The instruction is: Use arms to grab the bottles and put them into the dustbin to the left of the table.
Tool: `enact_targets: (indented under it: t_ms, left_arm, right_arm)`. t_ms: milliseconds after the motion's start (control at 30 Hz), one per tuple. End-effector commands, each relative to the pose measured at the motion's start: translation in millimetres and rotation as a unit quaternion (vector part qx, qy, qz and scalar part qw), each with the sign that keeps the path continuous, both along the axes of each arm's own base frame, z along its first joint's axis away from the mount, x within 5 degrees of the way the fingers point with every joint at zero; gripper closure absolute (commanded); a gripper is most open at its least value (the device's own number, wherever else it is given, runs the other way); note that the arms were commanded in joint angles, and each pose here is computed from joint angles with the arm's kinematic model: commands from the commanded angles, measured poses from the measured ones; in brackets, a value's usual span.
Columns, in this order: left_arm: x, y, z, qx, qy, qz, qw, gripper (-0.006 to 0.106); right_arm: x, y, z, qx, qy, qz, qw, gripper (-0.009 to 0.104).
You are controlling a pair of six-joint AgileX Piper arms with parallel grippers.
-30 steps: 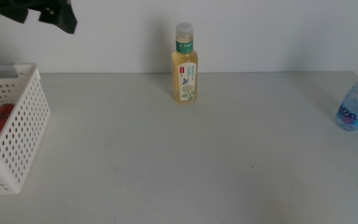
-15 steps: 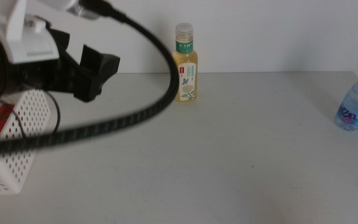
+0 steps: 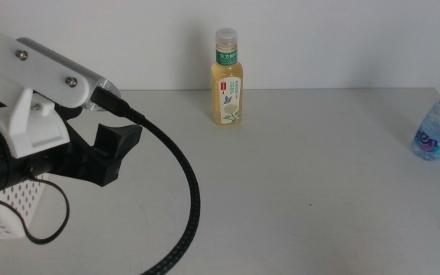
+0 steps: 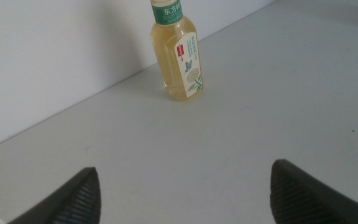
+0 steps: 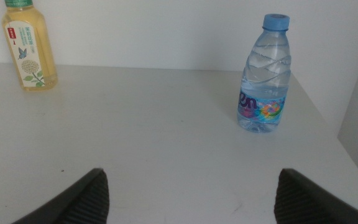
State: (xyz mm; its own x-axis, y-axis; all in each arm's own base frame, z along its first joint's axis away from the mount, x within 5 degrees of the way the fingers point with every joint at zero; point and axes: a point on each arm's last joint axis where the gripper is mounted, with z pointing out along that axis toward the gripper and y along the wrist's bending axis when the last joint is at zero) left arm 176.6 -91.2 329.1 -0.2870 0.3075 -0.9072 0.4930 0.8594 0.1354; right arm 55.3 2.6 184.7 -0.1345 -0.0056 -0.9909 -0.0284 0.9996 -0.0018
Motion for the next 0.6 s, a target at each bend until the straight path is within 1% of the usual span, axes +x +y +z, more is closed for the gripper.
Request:
enact_targets:
  t_ms: [0, 167, 333, 400, 433, 567]
  left_arm:
    - [-0.4, -0.4, 20.2, -0.037, -0.053, -0.001, 0.998, 0.007]
    - [2.8, -2.4, 17.2, -0.04, -0.058, -0.002, 0.998, 0.007]
    - [17.0, -11.3, 3.4, -0.059, -0.079, -0.007, 0.995, 0.007]
    - [23.2, -15.7, -1.9, -0.076, -0.069, -0.004, 0.995, 0.007]
    - [26.5, -19.3, -5.2, -0.079, -0.065, -0.006, 0.995, 0.007]
    - [42.4, -32.3, -19.9, -0.079, -0.063, -0.014, 0.995, 0.007]
  right_arm:
    - [-0.8, -0.9, 11.3, -0.007, -0.05, -0.004, 0.999, 0.027]
    - [-0.8, -0.9, 11.3, -0.007, -0.05, -0.004, 0.999, 0.027]
    - [-0.8, -0.9, 11.3, -0.007, -0.05, -0.004, 0.999, 0.027]
    - [-0.8, -0.9, 11.3, -0.007, -0.05, -0.004, 0.999, 0.027]
    - [-0.8, -0.9, 11.3, -0.007, -0.05, -0.004, 0.999, 0.027]
    - [-0.8, -0.9, 11.3, -0.007, -0.05, -0.004, 0.999, 0.027]
